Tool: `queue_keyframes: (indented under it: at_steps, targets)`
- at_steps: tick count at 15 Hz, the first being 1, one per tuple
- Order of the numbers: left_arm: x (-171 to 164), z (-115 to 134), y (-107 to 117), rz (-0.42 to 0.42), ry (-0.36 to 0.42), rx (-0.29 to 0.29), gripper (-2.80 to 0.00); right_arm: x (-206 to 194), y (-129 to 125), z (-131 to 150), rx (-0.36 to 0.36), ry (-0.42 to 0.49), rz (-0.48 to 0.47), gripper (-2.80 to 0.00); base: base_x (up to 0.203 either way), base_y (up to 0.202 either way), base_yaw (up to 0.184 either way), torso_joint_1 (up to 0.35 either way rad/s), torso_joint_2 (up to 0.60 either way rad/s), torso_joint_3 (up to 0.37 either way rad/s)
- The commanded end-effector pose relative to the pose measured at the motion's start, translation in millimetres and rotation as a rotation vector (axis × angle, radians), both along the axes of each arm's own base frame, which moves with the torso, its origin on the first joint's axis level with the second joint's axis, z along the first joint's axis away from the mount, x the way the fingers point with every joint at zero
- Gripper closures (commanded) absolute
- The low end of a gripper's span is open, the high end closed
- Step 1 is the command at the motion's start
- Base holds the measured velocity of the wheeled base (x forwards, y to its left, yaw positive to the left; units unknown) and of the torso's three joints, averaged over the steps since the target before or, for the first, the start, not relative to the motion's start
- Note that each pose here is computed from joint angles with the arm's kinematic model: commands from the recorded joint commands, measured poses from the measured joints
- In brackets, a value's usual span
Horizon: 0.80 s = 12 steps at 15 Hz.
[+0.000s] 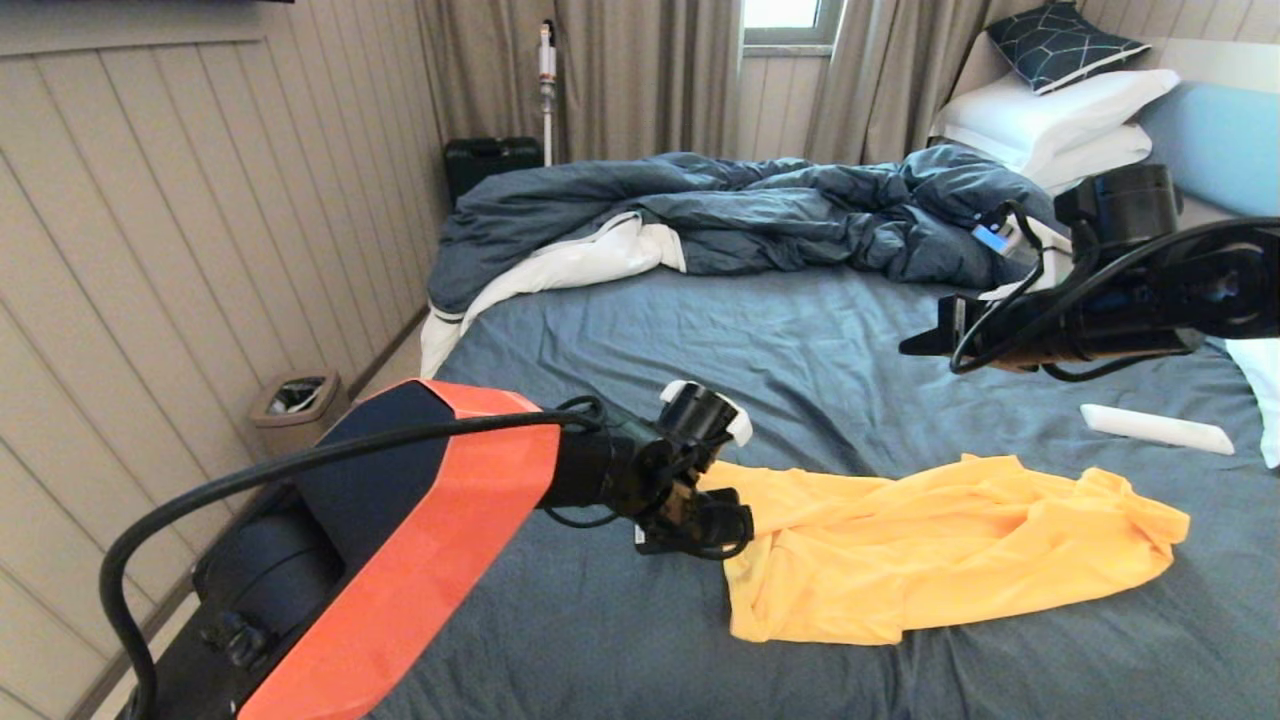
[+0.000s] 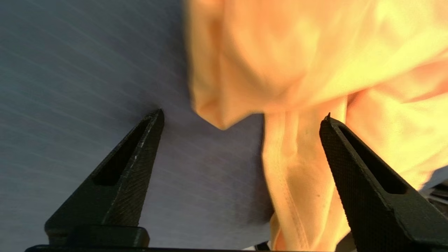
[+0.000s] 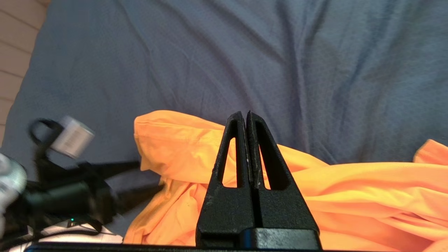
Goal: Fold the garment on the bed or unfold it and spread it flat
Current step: Unford the yellow T-shirt
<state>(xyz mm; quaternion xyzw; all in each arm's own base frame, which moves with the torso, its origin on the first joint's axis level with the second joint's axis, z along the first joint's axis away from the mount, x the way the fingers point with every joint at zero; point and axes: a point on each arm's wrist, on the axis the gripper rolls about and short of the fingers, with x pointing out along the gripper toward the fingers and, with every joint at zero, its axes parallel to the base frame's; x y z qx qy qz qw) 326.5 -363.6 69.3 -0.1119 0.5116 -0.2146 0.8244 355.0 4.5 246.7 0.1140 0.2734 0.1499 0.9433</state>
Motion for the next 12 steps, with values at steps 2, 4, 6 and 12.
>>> queue_keyframes:
  at_steps: [2,4,6,12]
  targets:
    - [-9,-11,-10,-0.016,0.01,0.041,-2.8,1,0,-1,0.002,-0.005,0.001,0.0,0.0,0.0,0.0,0.0,0.0,0.0]
    - [-18,-13,-17,-0.018,-0.019,0.07,-2.8,1,0,-1,0.003,-0.005,0.002,0.0,0.0,0.0,0.0,0.0,0.0,0.0]
    - [-31,-14,-29,-0.066,-0.042,0.083,-2.8,2,0,-1,0.003,-0.006,0.004,0.0,0.0,0.0,0.0,0.0,0.0,0.0]
    - [-39,-18,-44,-0.103,-0.091,0.036,-2.8,1,-1,1,0.005,-0.013,0.002,0.0,0.0,0.0,0.0,0.0,0.0,0.0]
